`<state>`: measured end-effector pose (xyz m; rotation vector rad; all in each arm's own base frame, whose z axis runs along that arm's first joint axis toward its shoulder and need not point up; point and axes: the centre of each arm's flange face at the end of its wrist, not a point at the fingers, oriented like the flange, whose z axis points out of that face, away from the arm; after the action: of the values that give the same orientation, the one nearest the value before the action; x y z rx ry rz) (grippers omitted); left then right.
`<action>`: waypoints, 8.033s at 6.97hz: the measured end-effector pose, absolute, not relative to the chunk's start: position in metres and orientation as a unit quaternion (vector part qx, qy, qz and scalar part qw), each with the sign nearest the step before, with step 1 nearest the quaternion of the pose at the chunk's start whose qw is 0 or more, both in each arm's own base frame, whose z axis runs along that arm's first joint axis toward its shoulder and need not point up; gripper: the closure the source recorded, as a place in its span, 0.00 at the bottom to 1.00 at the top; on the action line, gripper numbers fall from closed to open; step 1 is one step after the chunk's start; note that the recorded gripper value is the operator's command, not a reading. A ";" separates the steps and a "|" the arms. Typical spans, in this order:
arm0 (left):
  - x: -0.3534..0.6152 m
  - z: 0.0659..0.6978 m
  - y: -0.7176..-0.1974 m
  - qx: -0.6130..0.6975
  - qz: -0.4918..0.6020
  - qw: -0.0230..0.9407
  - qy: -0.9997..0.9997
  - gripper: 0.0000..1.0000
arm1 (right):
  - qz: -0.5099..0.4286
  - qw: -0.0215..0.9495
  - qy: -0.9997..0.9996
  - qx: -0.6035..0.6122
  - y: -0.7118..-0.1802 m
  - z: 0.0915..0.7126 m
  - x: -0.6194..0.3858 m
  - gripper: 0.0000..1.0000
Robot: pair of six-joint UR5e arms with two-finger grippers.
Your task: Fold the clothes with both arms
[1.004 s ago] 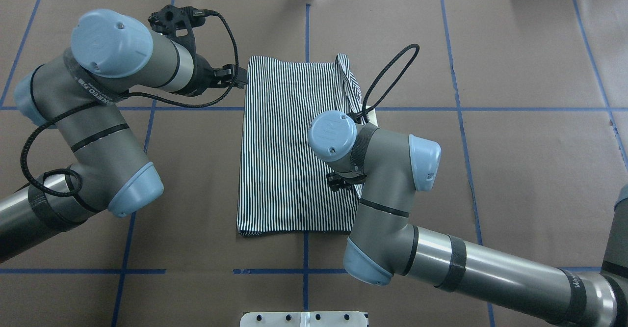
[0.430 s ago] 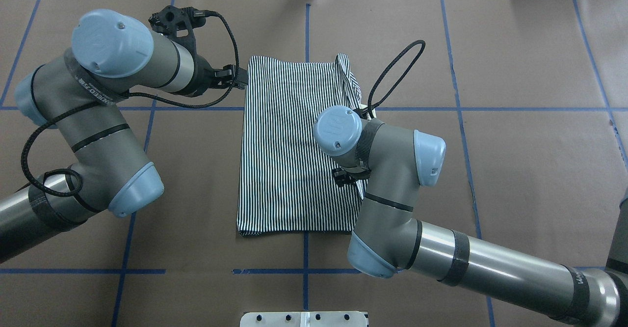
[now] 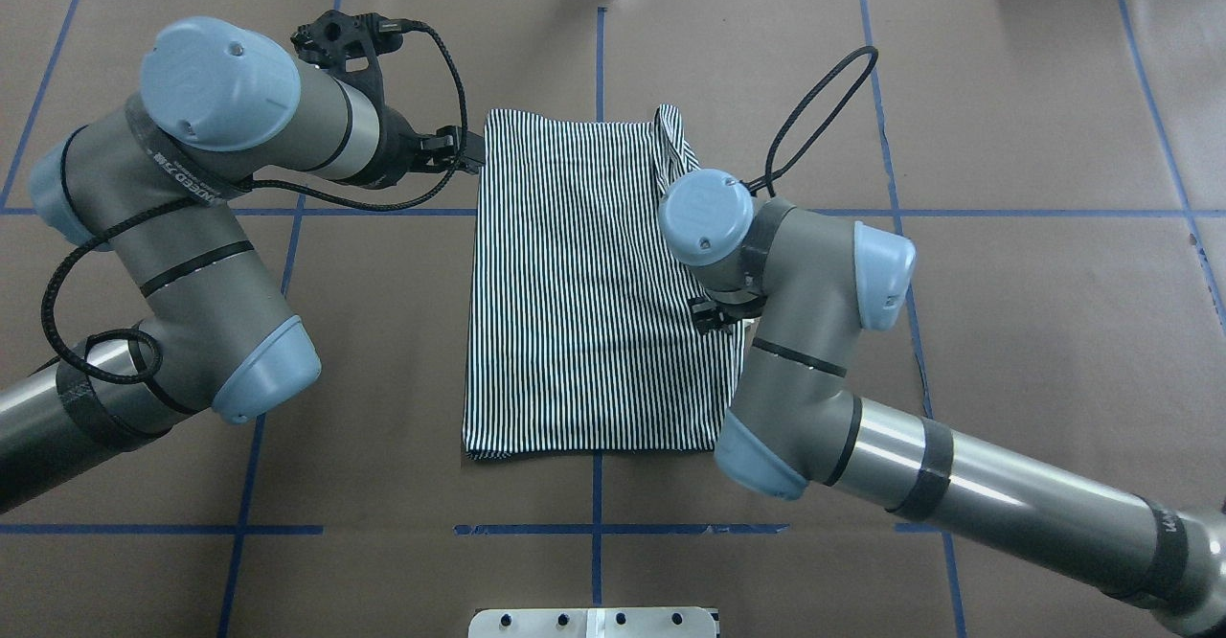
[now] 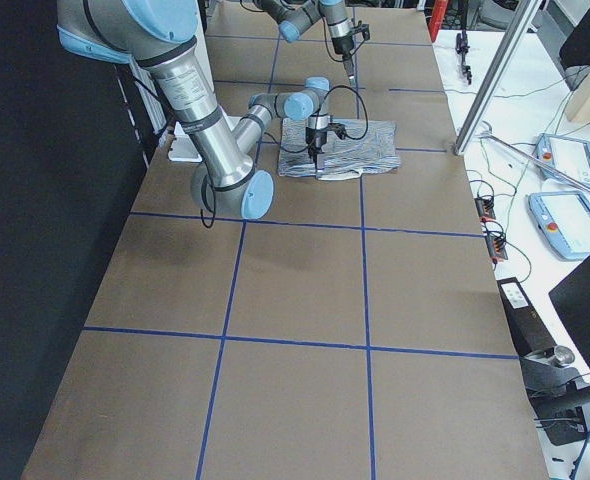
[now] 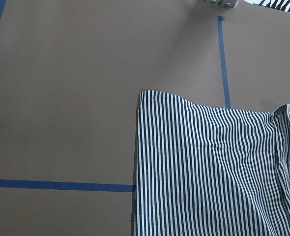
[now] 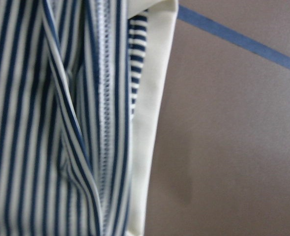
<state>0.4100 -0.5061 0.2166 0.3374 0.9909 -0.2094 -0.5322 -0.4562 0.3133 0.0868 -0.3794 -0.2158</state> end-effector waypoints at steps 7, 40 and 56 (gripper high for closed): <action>0.398 0.217 -0.511 0.144 -0.096 0.861 0.478 0.00 | -0.112 0.960 -0.235 0.099 -0.601 0.237 -0.550 0.00; 0.580 0.269 -0.303 -0.066 -0.296 0.884 0.355 0.79 | -0.040 0.917 -0.395 0.033 -0.571 0.254 -0.397 0.00; 0.549 0.239 -0.299 -0.030 -0.204 0.905 0.372 1.00 | 0.376 0.842 -0.367 -0.126 -0.336 0.244 -0.575 0.00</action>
<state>0.5492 -0.2994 0.2386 -0.0621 0.7686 -0.4220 -0.5748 -0.3356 0.2443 -0.2672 -0.7748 0.7934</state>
